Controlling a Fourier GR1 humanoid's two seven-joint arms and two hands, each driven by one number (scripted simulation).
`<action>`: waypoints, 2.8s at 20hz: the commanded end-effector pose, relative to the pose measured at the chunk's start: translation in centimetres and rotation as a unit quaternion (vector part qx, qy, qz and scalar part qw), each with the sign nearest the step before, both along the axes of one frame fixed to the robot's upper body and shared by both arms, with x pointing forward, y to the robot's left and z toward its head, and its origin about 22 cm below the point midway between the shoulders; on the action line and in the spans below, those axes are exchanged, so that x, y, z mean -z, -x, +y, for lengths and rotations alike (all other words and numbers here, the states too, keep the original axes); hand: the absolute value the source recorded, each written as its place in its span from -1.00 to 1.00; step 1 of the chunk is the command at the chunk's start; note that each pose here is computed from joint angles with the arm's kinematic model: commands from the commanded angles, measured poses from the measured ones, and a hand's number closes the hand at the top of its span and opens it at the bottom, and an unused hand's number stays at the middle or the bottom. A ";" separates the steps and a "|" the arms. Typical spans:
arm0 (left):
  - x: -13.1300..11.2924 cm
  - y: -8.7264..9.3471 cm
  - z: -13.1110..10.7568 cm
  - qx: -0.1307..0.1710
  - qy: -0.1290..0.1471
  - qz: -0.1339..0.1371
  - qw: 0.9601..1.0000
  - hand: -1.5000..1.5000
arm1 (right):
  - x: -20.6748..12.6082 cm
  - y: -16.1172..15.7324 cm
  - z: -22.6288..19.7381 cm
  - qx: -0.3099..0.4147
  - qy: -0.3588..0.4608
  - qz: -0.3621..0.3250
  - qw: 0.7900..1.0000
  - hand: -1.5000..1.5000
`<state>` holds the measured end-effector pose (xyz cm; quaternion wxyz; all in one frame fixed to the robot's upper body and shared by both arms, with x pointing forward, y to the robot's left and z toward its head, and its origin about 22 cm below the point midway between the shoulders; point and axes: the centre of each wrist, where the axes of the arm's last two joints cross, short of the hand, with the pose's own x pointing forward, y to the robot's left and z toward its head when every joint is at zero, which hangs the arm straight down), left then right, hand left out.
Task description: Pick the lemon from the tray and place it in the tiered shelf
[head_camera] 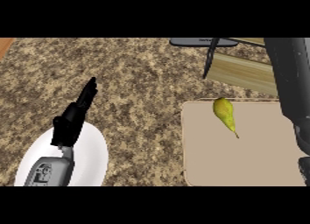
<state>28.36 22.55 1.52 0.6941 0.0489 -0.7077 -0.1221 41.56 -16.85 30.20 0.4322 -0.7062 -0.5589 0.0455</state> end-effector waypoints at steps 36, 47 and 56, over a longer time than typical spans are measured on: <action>0.4 -0.5 1.7 0.001 0.008 0.011 1.000 0.00 | 2.2 0.9 -8.2 -0.001 -0.193 -0.125 0.973 -1.00; 0.1 0.9 -0.3 -0.005 0.016 0.010 1.000 0.00 | -4.7 4.3 -10.8 -0.001 -0.271 -0.297 0.916 -1.00; 0.6 1.3 0.5 -0.026 0.005 0.013 1.000 0.00 | -7.6 13.1 -17.2 0.075 -0.333 -0.256 0.904 -1.00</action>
